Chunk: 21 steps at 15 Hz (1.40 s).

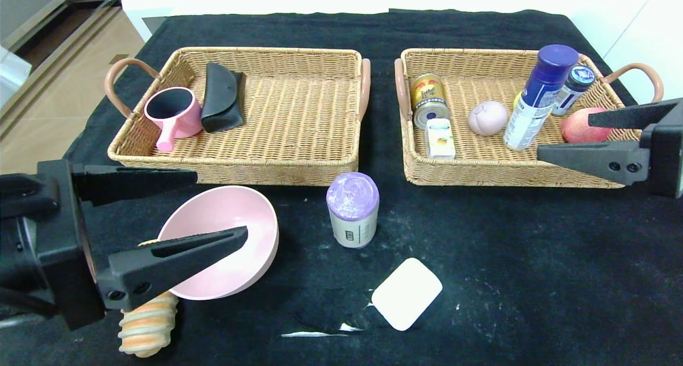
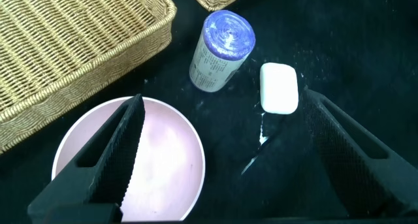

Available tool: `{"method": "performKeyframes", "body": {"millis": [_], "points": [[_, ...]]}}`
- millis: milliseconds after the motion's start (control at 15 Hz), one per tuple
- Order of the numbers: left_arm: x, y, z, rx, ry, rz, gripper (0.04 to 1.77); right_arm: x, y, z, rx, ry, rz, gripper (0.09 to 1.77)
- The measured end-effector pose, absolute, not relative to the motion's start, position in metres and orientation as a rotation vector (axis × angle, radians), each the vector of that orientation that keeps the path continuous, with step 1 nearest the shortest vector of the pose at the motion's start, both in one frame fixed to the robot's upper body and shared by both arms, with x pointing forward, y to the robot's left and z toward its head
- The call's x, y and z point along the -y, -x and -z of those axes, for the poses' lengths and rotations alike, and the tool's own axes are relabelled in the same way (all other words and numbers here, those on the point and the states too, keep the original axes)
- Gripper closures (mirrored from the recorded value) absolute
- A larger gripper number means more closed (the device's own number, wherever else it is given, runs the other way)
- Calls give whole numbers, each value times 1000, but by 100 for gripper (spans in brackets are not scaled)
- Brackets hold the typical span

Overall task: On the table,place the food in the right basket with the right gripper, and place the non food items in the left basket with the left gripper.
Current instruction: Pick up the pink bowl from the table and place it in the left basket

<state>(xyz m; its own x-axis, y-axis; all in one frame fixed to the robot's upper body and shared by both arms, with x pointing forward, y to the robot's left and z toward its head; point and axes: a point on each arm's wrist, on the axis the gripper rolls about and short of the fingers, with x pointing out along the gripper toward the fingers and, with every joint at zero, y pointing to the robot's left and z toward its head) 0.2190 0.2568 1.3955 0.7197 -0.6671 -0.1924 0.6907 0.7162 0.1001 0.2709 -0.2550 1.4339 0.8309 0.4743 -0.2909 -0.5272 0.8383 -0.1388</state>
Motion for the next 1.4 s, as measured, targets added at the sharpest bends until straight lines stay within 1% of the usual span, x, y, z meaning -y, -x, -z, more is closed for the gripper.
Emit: {"method": "performKeyframes", "body": {"millis": [200, 467, 1200, 1400], "points": [[-257, -219, -1394, -153, -170, 750, 9, 265, -262, -1425, -268, 206, -554, 16], [-258, -220, -1392, -161, -173, 704, 9, 275, -258, -1422, -255, 184, -574, 16], [-254, -227, -1387, -210, -173, 703, 9, 284, -260, -1399, -335, 179, -542, 16], [-256, -224, -1386, -307, -189, 699, 9, 284, -259, -1398, -337, 179, -540, 16]]}}
